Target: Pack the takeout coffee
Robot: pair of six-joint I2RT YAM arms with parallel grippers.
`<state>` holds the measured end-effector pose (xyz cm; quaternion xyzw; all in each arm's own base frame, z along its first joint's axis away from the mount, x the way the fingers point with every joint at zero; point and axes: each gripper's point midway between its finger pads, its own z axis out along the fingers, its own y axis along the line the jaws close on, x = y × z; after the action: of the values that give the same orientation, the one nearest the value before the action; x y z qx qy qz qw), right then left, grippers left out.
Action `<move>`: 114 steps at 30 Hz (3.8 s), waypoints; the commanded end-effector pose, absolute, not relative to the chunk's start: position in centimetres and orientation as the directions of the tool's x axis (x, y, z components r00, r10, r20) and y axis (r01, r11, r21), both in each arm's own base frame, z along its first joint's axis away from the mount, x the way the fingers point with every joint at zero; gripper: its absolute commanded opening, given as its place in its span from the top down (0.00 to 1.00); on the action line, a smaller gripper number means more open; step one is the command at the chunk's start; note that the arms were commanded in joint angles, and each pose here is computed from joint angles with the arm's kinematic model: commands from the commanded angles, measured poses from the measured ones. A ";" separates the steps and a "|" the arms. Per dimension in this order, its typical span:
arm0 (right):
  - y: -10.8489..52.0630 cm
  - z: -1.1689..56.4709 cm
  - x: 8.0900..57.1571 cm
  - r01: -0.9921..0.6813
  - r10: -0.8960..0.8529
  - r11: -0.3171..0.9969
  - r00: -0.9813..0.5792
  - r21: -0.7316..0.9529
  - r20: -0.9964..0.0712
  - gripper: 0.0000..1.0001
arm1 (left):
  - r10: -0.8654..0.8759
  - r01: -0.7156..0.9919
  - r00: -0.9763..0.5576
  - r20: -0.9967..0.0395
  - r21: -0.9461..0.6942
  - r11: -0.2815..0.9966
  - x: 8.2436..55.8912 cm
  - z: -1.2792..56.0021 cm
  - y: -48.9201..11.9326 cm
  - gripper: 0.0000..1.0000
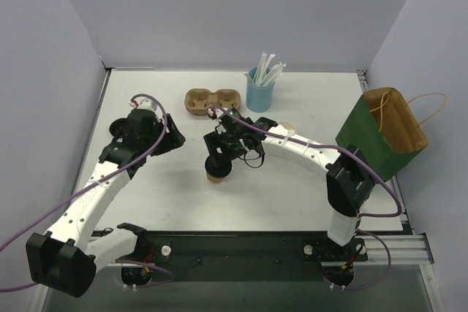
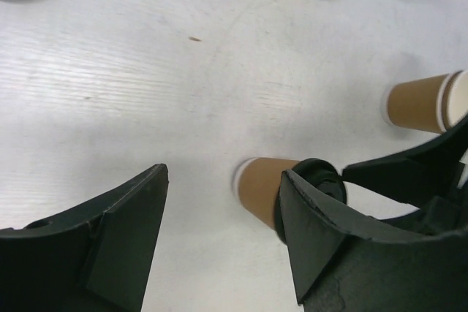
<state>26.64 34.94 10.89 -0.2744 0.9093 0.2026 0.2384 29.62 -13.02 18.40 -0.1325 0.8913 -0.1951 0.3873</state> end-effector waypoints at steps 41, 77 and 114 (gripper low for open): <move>34.4 10.2 26.7 -0.574 -0.516 0.817 -0.698 -0.042 -0.496 0.42 | -0.206 -0.173 -0.620 -0.757 -0.124 0.977 26.0 17.9 -2.4 0.20; 24.0 16.0 40.9 -0.369 -0.283 0.929 -0.753 0.025 -0.594 0.41 | -0.032 -0.059 -0.629 -0.777 0.007 0.998 30.4 17.8 -1.5 0.24; 24.7 27.4 31.4 -0.573 -0.253 0.804 -0.568 0.156 -0.783 0.36 | 0.243 0.116 -0.750 -0.615 0.240 0.964 47.5 4.4 -0.7 0.63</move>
<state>30.96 24.53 26.48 -0.2367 0.8716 0.1945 0.3828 45.58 -0.83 2.77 0.1081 0.9402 0.0896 0.3103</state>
